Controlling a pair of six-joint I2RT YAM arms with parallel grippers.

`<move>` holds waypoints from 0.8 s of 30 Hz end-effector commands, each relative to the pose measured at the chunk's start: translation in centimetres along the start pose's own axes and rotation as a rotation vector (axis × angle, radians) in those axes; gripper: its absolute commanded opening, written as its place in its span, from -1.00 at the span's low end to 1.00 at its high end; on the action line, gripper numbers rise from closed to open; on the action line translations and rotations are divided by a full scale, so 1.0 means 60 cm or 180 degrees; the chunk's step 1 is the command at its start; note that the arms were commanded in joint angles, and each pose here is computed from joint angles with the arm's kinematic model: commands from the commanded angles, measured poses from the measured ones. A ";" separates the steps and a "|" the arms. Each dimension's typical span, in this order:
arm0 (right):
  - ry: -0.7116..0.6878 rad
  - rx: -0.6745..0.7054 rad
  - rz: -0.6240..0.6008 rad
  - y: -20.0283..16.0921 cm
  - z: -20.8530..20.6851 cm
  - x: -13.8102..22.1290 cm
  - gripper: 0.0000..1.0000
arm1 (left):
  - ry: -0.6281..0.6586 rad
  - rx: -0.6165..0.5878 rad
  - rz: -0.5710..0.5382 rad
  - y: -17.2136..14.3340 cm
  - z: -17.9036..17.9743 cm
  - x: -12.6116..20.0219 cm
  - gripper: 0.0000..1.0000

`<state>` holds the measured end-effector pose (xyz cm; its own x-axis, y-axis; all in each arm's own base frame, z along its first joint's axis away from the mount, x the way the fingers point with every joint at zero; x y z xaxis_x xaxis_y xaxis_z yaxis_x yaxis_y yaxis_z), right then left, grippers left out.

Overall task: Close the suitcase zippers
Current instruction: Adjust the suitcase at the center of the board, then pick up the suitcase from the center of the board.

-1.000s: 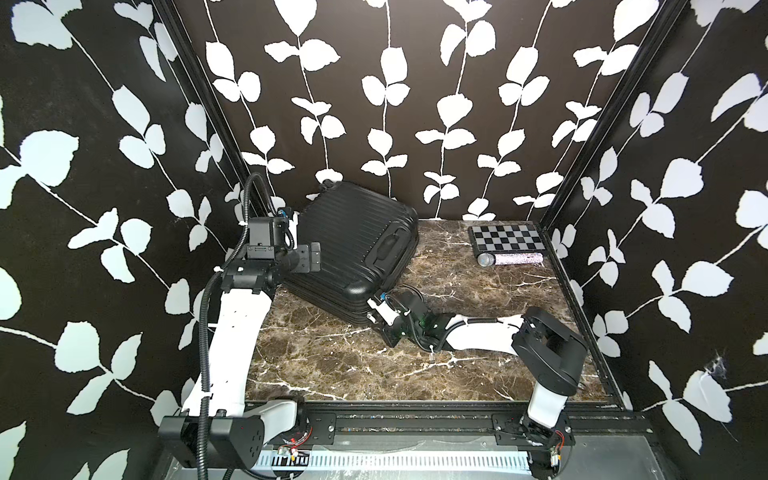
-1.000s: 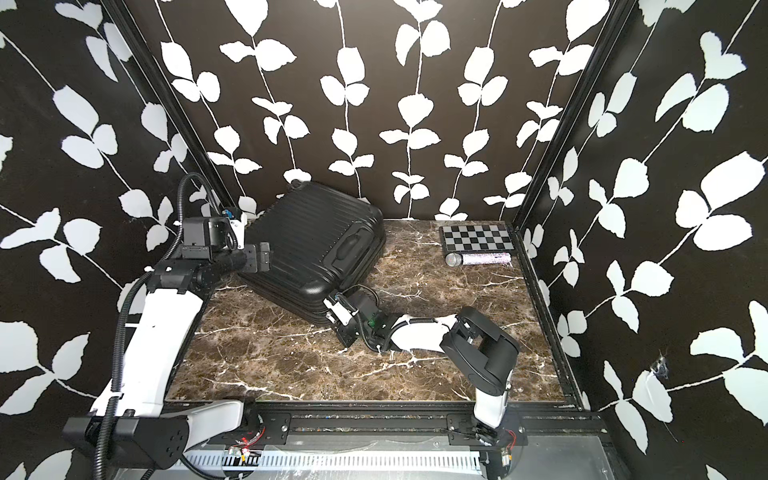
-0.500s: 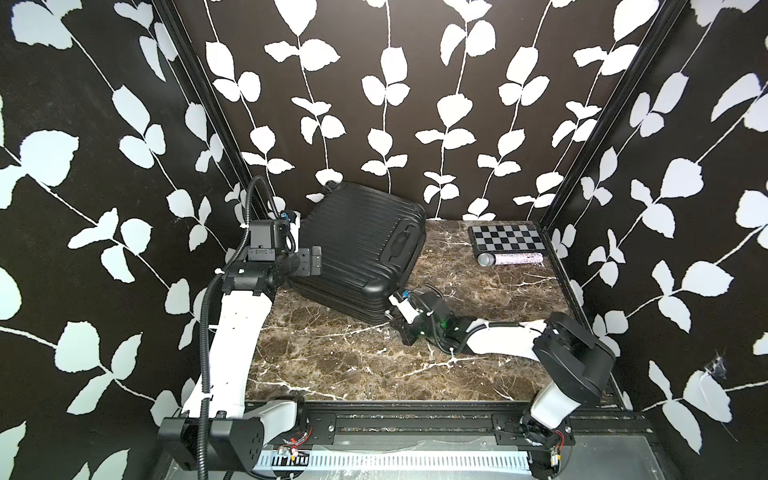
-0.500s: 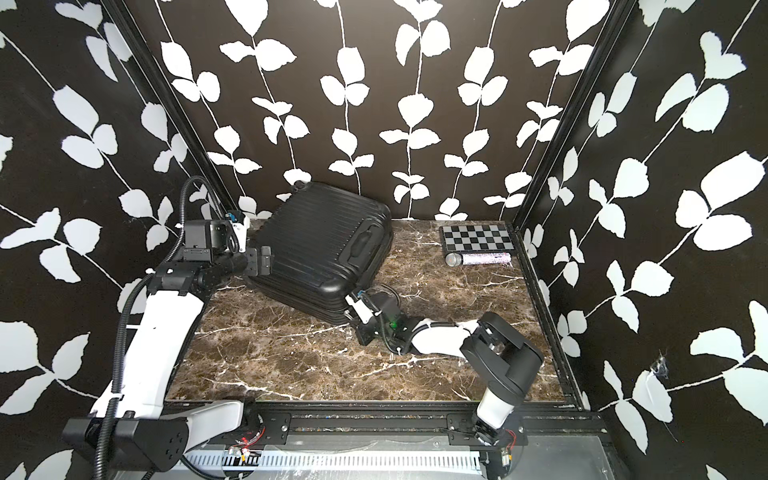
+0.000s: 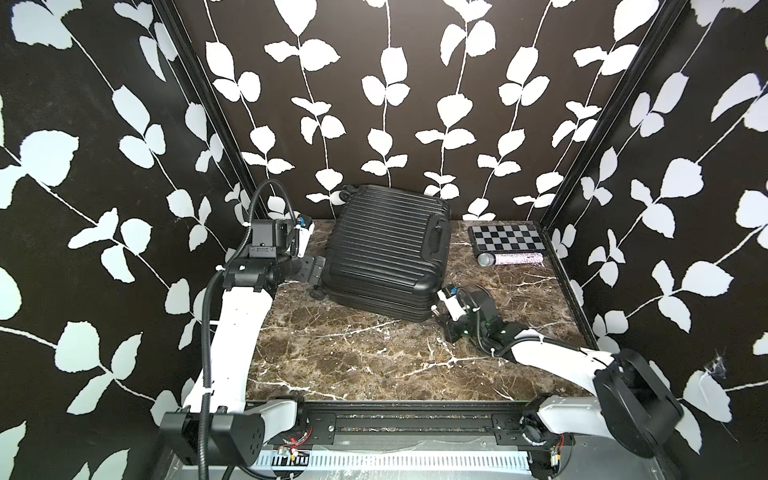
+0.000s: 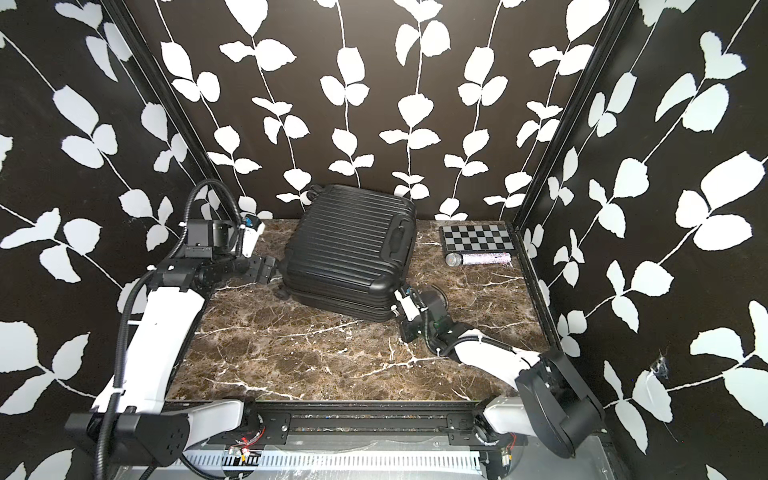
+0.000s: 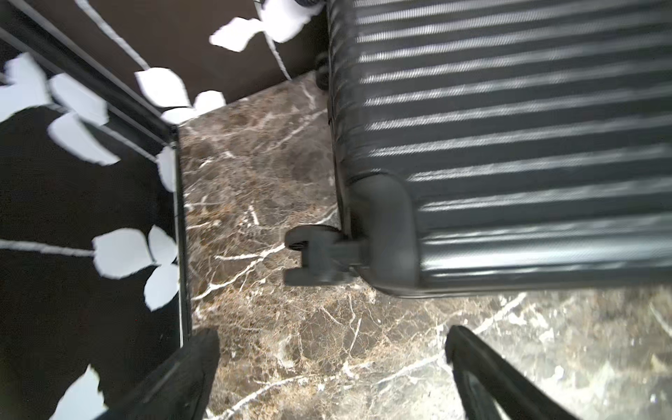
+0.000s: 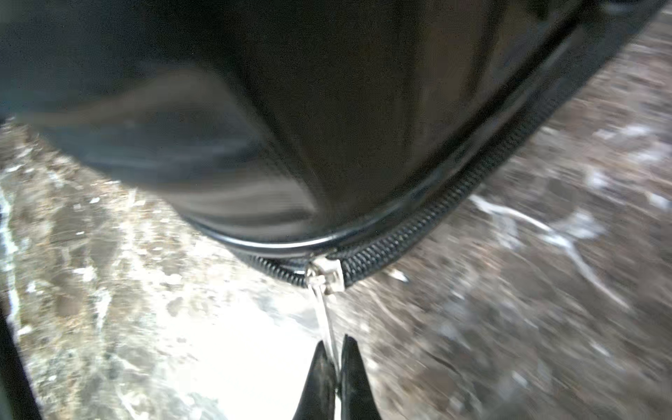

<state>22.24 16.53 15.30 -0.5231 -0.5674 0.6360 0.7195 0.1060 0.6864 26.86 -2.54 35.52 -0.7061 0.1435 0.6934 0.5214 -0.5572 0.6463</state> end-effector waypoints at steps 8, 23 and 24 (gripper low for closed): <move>-0.0276 -0.0068 -0.0045 0.014 -0.039 0.024 -1.00 | -0.0394 -0.1314 0.0139 -0.002 0.001 -0.055 0.98; -0.0130 0.0087 0.0088 0.014 -0.031 0.026 -1.00 | -0.0811 -0.2428 -0.0316 0.004 0.009 -0.157 0.97; -0.0118 0.0100 0.0094 0.015 -0.031 0.027 -1.00 | -0.0874 -0.2466 -0.0342 0.003 0.008 -0.163 0.96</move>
<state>22.84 14.36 15.63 -0.5169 -0.5435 0.6614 0.7348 0.1147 0.6685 33.74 -3.37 27.94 -0.5257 0.3005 0.7958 0.0370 -0.9266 0.3743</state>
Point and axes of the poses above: each gripper's point midway between its finger pads, its own x axis back along the fingers, its own z axis along the line the jaws close on, y = z × x, the point moved 10 cm from there along x, back along the fingers, and after that the axes turned 12 degrees about -x, right-handed, at the moved point
